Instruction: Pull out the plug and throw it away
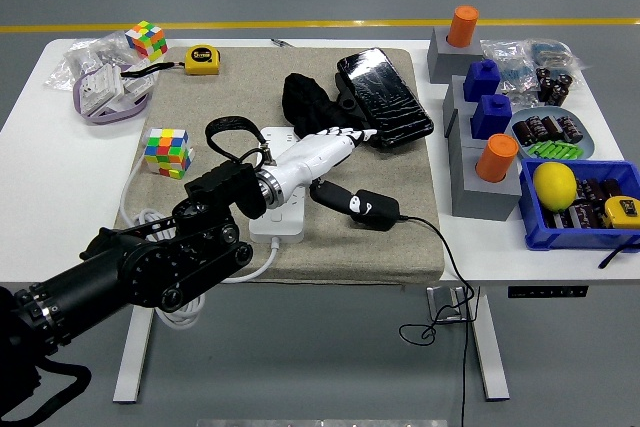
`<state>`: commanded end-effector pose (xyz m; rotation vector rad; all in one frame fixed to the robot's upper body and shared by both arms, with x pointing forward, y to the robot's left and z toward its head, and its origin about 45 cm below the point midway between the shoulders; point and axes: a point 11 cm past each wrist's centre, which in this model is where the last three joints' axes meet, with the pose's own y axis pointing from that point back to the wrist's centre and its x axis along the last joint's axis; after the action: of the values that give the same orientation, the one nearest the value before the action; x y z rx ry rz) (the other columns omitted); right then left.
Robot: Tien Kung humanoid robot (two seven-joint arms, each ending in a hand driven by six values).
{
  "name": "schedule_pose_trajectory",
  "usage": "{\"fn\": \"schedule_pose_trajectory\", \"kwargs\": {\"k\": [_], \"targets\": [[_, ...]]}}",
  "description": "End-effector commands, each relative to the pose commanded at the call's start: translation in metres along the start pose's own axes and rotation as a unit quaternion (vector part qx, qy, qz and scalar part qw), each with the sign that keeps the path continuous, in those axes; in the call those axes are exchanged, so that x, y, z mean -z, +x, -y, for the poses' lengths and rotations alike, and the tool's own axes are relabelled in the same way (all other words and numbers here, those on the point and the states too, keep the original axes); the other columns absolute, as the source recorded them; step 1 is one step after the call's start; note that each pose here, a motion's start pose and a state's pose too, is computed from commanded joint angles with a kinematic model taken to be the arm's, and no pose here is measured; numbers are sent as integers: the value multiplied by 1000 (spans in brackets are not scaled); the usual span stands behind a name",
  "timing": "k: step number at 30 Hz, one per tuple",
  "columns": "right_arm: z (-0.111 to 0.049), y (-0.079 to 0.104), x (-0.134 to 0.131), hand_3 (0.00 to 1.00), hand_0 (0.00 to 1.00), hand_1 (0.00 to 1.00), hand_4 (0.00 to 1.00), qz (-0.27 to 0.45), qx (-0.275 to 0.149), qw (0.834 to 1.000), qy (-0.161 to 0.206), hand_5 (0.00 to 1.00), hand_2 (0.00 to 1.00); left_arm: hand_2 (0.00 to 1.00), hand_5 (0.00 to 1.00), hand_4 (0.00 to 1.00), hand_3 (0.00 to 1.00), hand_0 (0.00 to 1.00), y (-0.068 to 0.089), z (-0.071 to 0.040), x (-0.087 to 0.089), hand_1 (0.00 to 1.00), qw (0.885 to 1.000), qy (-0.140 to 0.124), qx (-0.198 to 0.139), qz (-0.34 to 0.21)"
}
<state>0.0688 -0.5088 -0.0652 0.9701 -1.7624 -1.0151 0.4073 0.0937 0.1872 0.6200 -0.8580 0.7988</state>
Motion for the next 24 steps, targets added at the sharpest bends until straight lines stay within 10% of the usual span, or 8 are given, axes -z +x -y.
{"fn": "schedule_pose_trajectory", "kwargs": {"k": [3, 4, 9, 10, 14, 15, 24], "targets": [[0, 0, 0, 566, 566, 645, 972, 0, 0, 1000, 0, 480, 669, 998, 602, 998, 998, 998, 8, -10, 2, 998, 999, -3, -25, -25], [0, 0, -1, 566, 567, 645, 972, 0, 0, 1000, -1, 479, 668, 738, 399, 998, 983, 673, 10, -15, 4, 766, 999, -3, -31, -38], [0, 2, 0, 566, 567, 645, 972, 0, -1, 1000, 0, 479, 668, 738, 399, 998, 983, 673, 14, -33, 8, 766, 997, -3, -45, -62], [0, 2, 1, 566, 569, 645, 972, -1, -1, 1000, 0, 479, 668, 406, 187, 849, 877, 275, 14, -38, 9, 302, 997, -2, -46, -64], [0, 2, 2, 566, 569, 645, 972, -1, -1, 1000, 2, 479, 668, 406, 187, 849, 877, 275, 9, -55, 13, 302, 997, 5, -39, -61], [0, 2, 3, 567, 567, 645, 972, -2, -2, 1000, 3, 480, 668, 143, 2, 627, 702, 84, 4, -63, 15, 69, 998, 12, -28, -59], [0, 3, 0, 566, 567, 645, 972, -2, -3, 1000, 0, 479, 668, 115, 2, 532, 736, 68, -16, -84, 25, 34, 996, 58, 44, -45]]}}
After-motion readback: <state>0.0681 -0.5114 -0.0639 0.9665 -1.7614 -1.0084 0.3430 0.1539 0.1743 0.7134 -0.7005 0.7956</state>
